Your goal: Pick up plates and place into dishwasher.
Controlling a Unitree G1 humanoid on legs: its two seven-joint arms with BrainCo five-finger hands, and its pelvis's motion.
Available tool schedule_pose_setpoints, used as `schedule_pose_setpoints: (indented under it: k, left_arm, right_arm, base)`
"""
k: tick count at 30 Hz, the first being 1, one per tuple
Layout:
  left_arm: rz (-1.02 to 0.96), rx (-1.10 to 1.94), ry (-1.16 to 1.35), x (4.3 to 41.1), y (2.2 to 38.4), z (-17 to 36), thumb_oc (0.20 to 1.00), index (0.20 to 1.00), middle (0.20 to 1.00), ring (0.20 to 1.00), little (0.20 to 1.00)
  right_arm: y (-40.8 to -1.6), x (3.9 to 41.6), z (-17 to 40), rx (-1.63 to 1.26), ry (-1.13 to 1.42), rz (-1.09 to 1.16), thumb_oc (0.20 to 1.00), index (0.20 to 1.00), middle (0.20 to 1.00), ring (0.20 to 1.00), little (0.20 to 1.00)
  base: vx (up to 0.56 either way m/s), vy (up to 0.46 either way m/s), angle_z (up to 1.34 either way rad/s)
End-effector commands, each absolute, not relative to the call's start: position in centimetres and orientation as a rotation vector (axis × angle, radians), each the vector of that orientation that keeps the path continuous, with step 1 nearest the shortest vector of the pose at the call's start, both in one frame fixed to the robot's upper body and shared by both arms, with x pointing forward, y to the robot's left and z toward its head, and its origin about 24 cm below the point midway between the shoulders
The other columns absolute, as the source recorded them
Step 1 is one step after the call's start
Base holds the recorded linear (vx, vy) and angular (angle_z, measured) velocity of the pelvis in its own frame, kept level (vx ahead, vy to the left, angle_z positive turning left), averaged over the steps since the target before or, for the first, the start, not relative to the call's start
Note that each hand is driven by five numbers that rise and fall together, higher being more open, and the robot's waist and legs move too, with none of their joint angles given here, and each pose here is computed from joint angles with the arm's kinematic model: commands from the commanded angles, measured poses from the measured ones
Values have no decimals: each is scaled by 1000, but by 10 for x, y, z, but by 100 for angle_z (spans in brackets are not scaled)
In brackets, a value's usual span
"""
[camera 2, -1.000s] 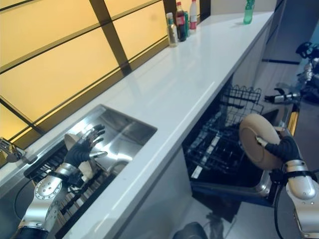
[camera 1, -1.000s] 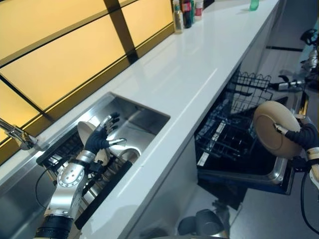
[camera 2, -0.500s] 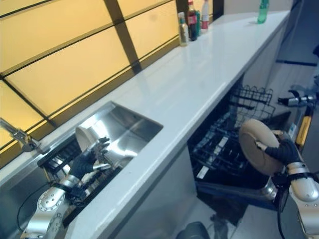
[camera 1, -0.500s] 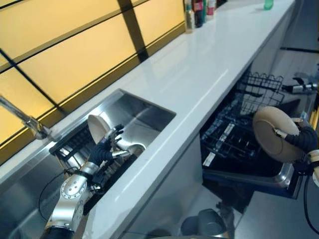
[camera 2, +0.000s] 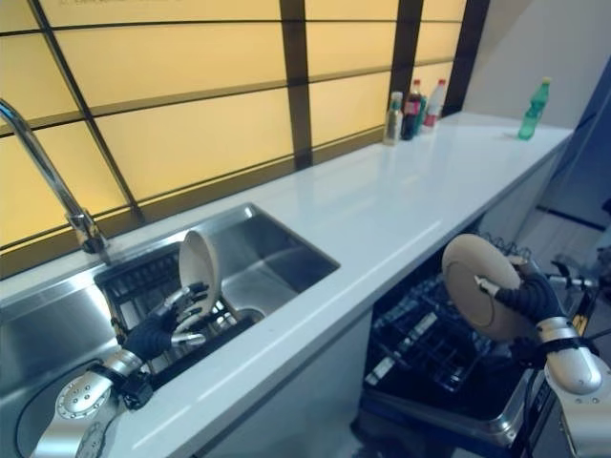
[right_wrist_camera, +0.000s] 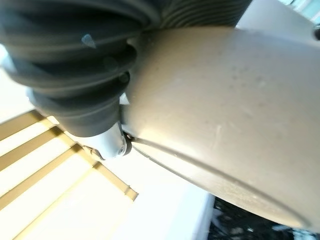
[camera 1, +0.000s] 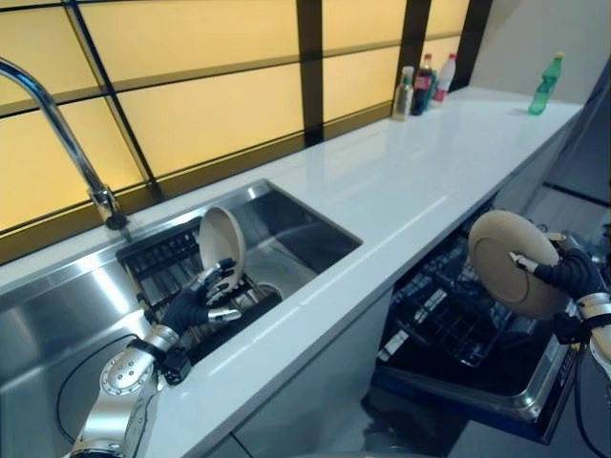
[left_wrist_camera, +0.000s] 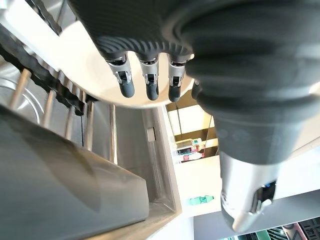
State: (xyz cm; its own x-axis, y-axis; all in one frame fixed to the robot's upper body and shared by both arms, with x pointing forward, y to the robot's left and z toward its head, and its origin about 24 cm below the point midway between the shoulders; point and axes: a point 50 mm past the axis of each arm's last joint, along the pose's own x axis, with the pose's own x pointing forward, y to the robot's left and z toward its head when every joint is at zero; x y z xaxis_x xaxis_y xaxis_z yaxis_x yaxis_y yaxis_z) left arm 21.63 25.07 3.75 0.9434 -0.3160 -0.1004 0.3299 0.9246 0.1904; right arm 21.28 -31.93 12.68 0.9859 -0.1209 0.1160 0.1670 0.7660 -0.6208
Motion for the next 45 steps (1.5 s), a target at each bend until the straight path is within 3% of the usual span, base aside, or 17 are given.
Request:
schedule_pose_setpoints:
  k: [1, 14, 35, 45]
  left_arm:
    - [-336, 335, 57, 210, 270, 56, 1000, 1000, 1000, 1000, 1000]
    - [-351, 389, 29, 218, 275, 81, 1000, 1000, 1000, 1000, 1000]
    - [-333, 286, 158, 171, 267, 30, 1000, 1000, 1000, 1000, 1000]
    - [-325, 292, 140, 180, 259, 28, 1000, 1000, 1000, 1000, 1000]
  right_arm:
    - [-315, 215, 135, -656, -127, -168, 200, 200, 200, 200, 200]
    - [-327, 215, 78, -535, 112, -246, 200, 200, 200, 200, 200]
    - [-363, 183, 132, -770, 109, -225, 200, 200, 200, 200, 200]
    - [-357, 203, 188, -823, -115, -280, 200, 200, 200, 200, 200]
  base:
    - [73, -103, 13]
    - [-34, -79, 14]
    - [95, -13, -6]
    - [-7, -10, -1]
